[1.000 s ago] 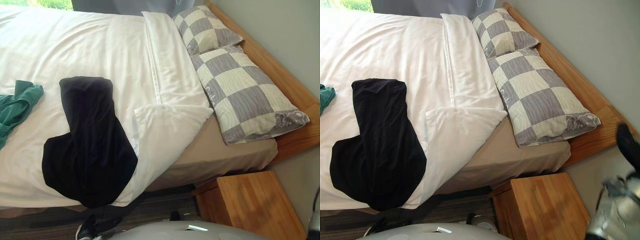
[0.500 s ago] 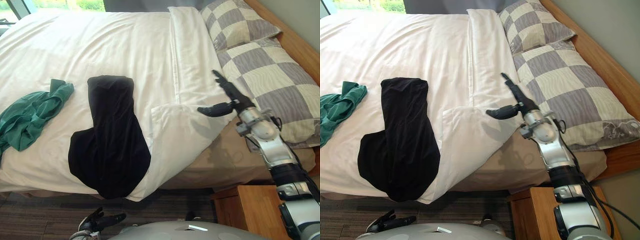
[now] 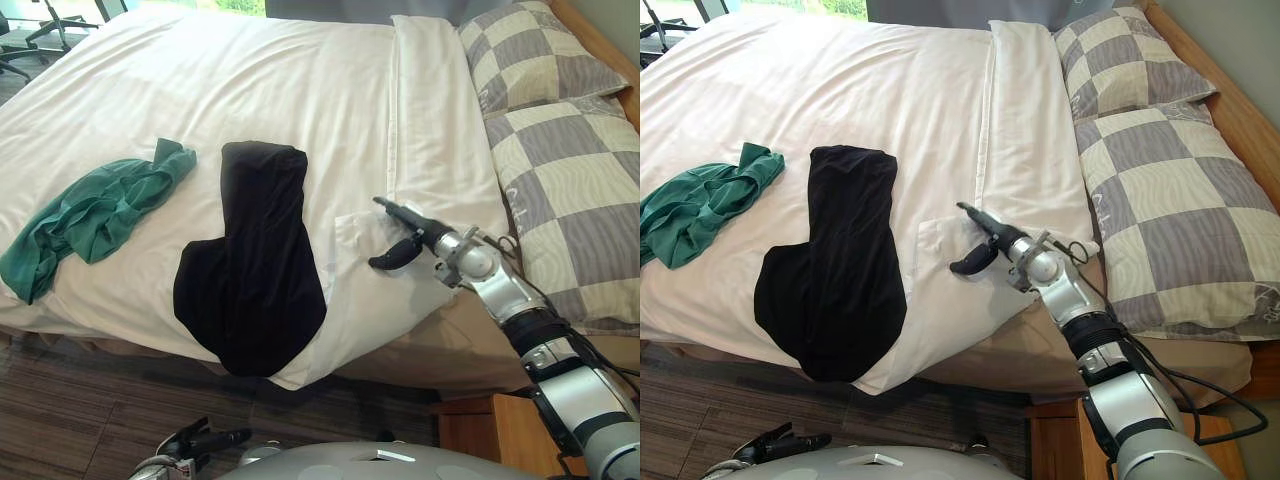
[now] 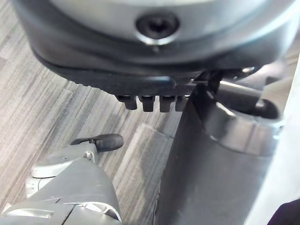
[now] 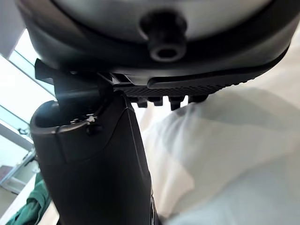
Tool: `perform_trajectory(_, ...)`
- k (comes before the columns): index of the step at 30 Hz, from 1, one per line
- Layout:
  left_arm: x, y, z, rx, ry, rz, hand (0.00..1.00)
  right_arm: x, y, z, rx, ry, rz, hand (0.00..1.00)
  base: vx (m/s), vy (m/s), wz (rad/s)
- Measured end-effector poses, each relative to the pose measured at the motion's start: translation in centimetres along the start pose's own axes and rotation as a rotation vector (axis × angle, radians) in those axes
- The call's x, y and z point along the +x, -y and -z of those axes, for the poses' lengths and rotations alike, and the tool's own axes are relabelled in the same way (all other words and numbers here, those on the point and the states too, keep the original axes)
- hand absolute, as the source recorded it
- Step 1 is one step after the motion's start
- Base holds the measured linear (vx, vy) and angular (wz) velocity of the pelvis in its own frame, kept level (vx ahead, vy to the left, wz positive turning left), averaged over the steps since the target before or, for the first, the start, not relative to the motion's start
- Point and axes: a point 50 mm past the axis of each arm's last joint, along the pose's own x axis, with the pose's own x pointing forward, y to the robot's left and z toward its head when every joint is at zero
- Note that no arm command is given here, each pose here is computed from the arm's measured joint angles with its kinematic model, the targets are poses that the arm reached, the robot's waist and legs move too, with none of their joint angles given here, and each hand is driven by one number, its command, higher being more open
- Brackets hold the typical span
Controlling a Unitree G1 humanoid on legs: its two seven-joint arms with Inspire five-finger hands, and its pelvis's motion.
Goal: Tidy up the quilt and then pick up the clothes from the bed and put them into the laundry hamper
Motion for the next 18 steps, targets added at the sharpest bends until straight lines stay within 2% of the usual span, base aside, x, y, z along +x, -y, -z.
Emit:
perform_trajectory(2, 0.2, 0.3, -0.6, 0.013, 0.011, 0.012, 1.0, 0.4, -1.3, 0.4, 0.006, -0.023, -0.048, 0.0, -0.1, 0.006, 0.12)
perform_trajectory(6, 0.5, 1.1, -1.9, 0.061, 0.035, 0.041, 1.0, 0.8, -1.7, 0.9, -0.007, -0.064, -0.062, 0.0, -0.12, 0.009, 0.12)
perform_trajectory(14, 0.7, 1.8, -3.3, 0.128, 0.073, 0.06, 1.0, 0.9, -0.6, 0.2, 0.043, -0.039, 0.036, 0.0, -0.16, 0.026, -0.02)
perform_trajectory(17, 0.6, 2.3, -2.1, 0.198, 0.042, 0.059, 1.0, 0.0, -1.3, 0.1, 0.106, -0.027, 0.075, 0.0, -0.2, 0.012, -0.18)
perform_trajectory(18, 0.6, 3.0, -1.1, 0.185, 0.041, 0.048, 1.0, -1.5, -1.9, 1.0, 0.187, -0.033, 0.119, 1.0, -0.11, 0.011, -0.11)
